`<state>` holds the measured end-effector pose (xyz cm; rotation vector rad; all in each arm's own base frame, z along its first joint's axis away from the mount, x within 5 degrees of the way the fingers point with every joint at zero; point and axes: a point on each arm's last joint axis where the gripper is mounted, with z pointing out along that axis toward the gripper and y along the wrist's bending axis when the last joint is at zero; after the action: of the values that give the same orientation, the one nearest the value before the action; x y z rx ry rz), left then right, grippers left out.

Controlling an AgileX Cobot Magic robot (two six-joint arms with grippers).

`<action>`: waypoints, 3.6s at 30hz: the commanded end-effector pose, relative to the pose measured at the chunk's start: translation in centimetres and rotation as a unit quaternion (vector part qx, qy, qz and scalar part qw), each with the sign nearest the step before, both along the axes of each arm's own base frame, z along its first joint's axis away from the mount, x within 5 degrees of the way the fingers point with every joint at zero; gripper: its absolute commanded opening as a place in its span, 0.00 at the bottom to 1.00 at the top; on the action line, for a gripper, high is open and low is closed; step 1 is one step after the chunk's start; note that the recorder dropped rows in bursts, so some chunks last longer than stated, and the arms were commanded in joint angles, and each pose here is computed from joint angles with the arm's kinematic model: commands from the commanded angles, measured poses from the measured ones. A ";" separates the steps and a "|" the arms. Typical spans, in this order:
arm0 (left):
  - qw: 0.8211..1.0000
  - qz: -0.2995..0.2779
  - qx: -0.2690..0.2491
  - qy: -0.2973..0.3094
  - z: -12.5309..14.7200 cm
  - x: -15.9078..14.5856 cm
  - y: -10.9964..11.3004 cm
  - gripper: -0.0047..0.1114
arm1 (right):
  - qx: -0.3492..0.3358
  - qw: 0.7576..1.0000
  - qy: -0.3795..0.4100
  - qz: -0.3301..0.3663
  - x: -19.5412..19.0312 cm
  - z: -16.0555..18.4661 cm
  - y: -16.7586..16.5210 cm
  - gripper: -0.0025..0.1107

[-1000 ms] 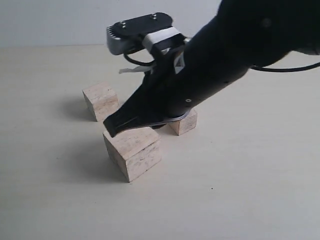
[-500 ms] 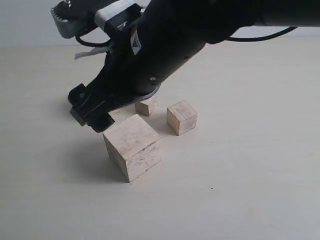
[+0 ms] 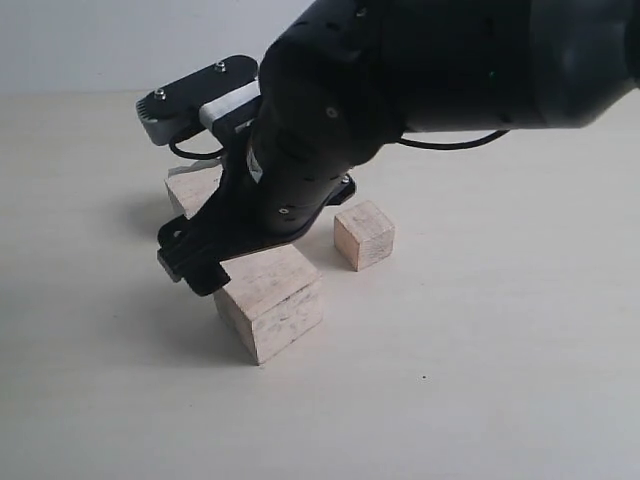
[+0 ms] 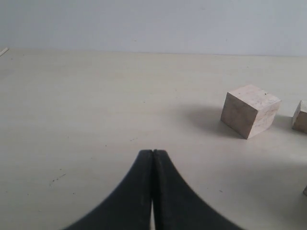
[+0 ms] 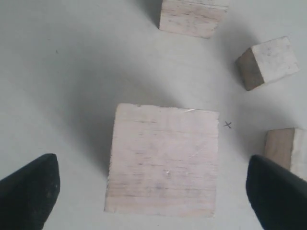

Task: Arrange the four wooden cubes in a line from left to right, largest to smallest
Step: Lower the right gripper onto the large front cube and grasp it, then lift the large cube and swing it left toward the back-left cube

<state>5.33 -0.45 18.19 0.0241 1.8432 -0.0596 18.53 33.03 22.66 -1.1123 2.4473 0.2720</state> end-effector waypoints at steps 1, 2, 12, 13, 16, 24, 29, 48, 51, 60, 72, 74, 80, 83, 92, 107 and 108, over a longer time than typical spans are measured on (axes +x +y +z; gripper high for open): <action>1.000 0.002 0.000 -0.004 0.0 0.0 0.0 0.04 | -0.015 1.000 -0.026 0.000 0.9 -0.7 0.3 0.95; 1.000 0.002 0.000 -0.004 0.0 0.0 0.0 0.04 | -0.020 0.999 -0.026 0.001 1.0 -1.1 0.3 0.95; 1.000 0.002 0.000 -0.004 0.0 0.0 0.0 0.04 | -0.045 0.999 -0.013 0.000 1.4 -3.0 1.0 0.95; 1.000 0.002 0.000 -0.004 0.0 0.0 0.0 0.04 | -0.044 0.999 -0.013 0.000 1.4 -3.0 1.1 0.95; 1.000 0.002 0.000 -0.004 0.0 0.0 0.0 0.04 | -0.037 0.999 -0.016 -0.003 1.7 -2.6 1.2 0.95; 1.000 0.002 0.000 -0.004 0.0 0.0 0.0 0.04 | 0.014 0.997 0.079 -0.003 2.8 -2.1 0.8 0.95; 1.000 0.002 0.000 -0.004 0.0 0.0 0.0 0.04 | -0.003 0.998 0.064 0.011 3.2 -2.5 0.6 0.95; 1.000 0.002 0.000 -0.004 0.0 0.0 0.0 0.04 | -0.051 0.995 0.089 0.008 3.6 -6.8 1.0 0.48; 1.000 0.002 0.000 -0.004 0.0 0.0 0.0 0.04 | -0.054 0.995 0.071 0.049 3.5 -5.6 0.8 0.05; 1.000 0.002 0.000 -0.004 0.0 0.0 0.0 0.04 | -0.037 0.983 -0.059 0.167 4.1 3.9 0.8 0.02; 1.000 0.002 0.000 -0.004 0.0 0.0 0.0 0.04 | -0.014 0.946 -0.145 0.291 7.3 7.4 -0.6 0.02; 1.000 0.002 0.000 -0.004 0.0 0.0 0.0 0.04 | -0.003 0.944 -0.140 0.300 8.7 7.2 -1.5 0.02; 1.000 0.002 0.000 -0.004 0.0 0.0 0.0 0.04 | 0.006 0.897 -0.132 0.422 10.5 4.6 -2.2 0.02; 1.000 0.002 0.000 -0.004 0.0 0.0 0.0 0.04 | 0.024 0.894 -0.115 0.433 11.0 2.3 -1.2 0.02; 1.000 0.002 0.000 -0.004 0.0 0.0 0.0 0.04 | 0.037 0.879 -0.059 0.471 11.4 -3.2 0.2 0.02; 1.000 0.002 0.000 -0.004 0.0 0.0 0.0 0.04 | 0.057 0.889 -0.036 0.453 12.0 -6.9 1.1 0.02; 1.000 0.002 0.000 -0.004 0.0 0.0 0.0 0.04 | 0.057 0.890 -0.039 0.451 12.1 -6.9 1.1 0.02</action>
<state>5.32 -0.46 18.14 0.0246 1.8490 -0.0601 30.21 33.83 15.29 -2.1283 1.6599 0.6144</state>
